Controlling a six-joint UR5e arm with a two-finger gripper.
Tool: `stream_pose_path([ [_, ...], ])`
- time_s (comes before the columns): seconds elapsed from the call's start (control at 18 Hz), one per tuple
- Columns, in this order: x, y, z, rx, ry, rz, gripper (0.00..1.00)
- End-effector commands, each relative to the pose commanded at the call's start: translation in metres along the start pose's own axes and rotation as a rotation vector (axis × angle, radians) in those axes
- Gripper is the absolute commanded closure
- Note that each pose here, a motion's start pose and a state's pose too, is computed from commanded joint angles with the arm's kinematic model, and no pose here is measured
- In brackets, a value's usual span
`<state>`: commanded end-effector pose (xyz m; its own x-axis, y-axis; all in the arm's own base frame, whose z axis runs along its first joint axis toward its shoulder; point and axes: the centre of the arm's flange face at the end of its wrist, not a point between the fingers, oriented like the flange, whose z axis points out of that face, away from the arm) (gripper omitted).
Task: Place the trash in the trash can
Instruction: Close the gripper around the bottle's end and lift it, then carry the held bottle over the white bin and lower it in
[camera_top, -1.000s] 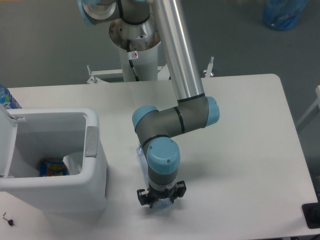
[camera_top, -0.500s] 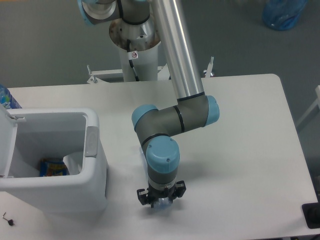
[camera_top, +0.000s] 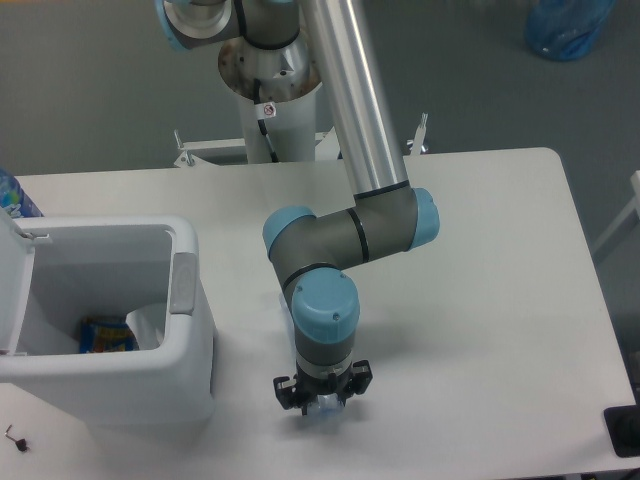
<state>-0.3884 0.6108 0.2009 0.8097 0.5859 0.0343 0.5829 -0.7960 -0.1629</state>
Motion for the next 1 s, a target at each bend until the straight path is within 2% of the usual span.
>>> stream_pose_path([
  [0.33, 0.001, 0.000, -0.011, 0.013, 0.001, 0.010, 0.52],
  [0.72, -0.008, -0.011, -0.053, 0.085, -0.004, 0.019, 0.54],
  [0.83, -0.024, -0.021, -0.079, 0.131, -0.015, 0.003, 0.54],
  [1.0, -0.032, -0.036, -0.125, 0.237, 0.025, -0.005, 0.54],
])
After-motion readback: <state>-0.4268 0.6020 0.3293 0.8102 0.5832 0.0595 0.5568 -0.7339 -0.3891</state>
